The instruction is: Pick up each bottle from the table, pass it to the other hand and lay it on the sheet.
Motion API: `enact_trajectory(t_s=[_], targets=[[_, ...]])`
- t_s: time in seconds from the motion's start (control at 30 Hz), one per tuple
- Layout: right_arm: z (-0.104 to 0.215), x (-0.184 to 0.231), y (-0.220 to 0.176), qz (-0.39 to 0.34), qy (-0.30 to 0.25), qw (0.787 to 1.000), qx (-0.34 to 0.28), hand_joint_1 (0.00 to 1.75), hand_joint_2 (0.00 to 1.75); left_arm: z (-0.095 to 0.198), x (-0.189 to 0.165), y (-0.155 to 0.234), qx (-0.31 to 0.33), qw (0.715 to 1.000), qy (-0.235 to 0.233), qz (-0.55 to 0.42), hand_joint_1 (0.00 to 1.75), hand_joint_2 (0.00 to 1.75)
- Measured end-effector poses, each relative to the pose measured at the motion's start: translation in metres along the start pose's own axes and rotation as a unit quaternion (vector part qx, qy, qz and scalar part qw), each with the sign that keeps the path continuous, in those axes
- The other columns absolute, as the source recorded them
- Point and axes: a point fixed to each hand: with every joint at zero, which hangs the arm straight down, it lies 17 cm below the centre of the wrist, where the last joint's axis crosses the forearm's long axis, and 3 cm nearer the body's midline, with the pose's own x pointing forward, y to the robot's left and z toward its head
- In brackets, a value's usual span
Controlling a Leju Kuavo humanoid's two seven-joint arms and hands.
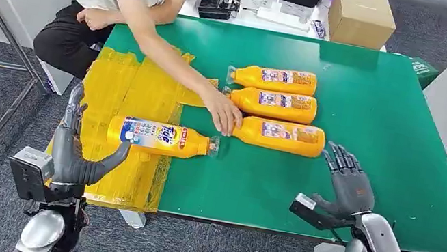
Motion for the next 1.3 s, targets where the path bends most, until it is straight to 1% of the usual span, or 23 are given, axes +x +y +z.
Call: enact_trajectory(t_s=[0.13, 0.27, 0.43, 0.6, 0.7, 0.83, 0.97, 1.13, 1.17, 1.23, 1.3], targets=[[-0.013, -0.011, -0.003, 0.017, 0.007, 1.0, 0.006, 0.0, 1.75, -0.001, 0.003, -0.01, -0.012, 1.0, -0.005, 0.0, 0.0, 1.75], [-0.024, -0.013, -0.003, 0.02, 0.01, 1.0, 0.011, 0.0, 1.75, 0.0, 0.004, -0.019, -0.023, 1.0, -0.006, 0.0, 0.0, 1.75], [-0.028, -0.014, 0.0, 0.017, 0.014, 1.0, 0.018, 0.0, 1.75, -0.001, 0.004, -0.022, -0.026, 1.0, -0.006, 0.001, 0.0, 1.75], [-0.04, -0.008, 0.011, 0.005, 0.018, 0.999, 0.046, 0.0, 1.75, -0.003, 0.005, -0.038, -0.047, 0.999, -0.007, 0.01, 0.0, 1.75], [-0.04, -0.005, 0.026, -0.008, 0.029, 0.997, 0.073, 0.0, 1.75, -0.001, 0.002, -0.047, -0.057, 0.998, -0.003, 0.014, 0.0, 1.75], [-0.029, -0.015, 0.056, -0.034, 0.073, 0.988, 0.131, 0.0, 1.75, 0.002, -0.001, -0.053, -0.063, 0.998, 0.003, 0.021, 0.0, 1.75], [-0.023, -0.039, 0.072, -0.042, 0.137, 0.971, 0.193, 0.0, 1.75, 0.002, -0.004, -0.054, -0.061, 0.998, 0.009, 0.022, 0.0, 1.75], [-0.016, -0.058, 0.08, -0.035, 0.184, 0.952, 0.242, 0.0, 1.75, 0.004, -0.011, -0.055, -0.062, 0.998, 0.019, 0.021, 0.0, 1.75], [-0.013, -0.065, 0.082, -0.026, 0.202, 0.946, 0.252, 0.0, 1.75, 0.003, -0.012, -0.055, -0.063, 0.998, 0.02, 0.021, 0.0, 1.75], [-0.009, -0.075, 0.082, -0.011, 0.228, 0.937, 0.264, 0.0, 1.75, 0.001, -0.013, -0.056, -0.062, 0.998, 0.022, 0.02, 0.0, 1.75], [-0.008, -0.077, 0.082, -0.004, 0.237, 0.934, 0.268, 0.0, 1.75, 0.0, -0.013, -0.057, -0.061, 0.998, 0.022, 0.02, 0.0, 1.75]])
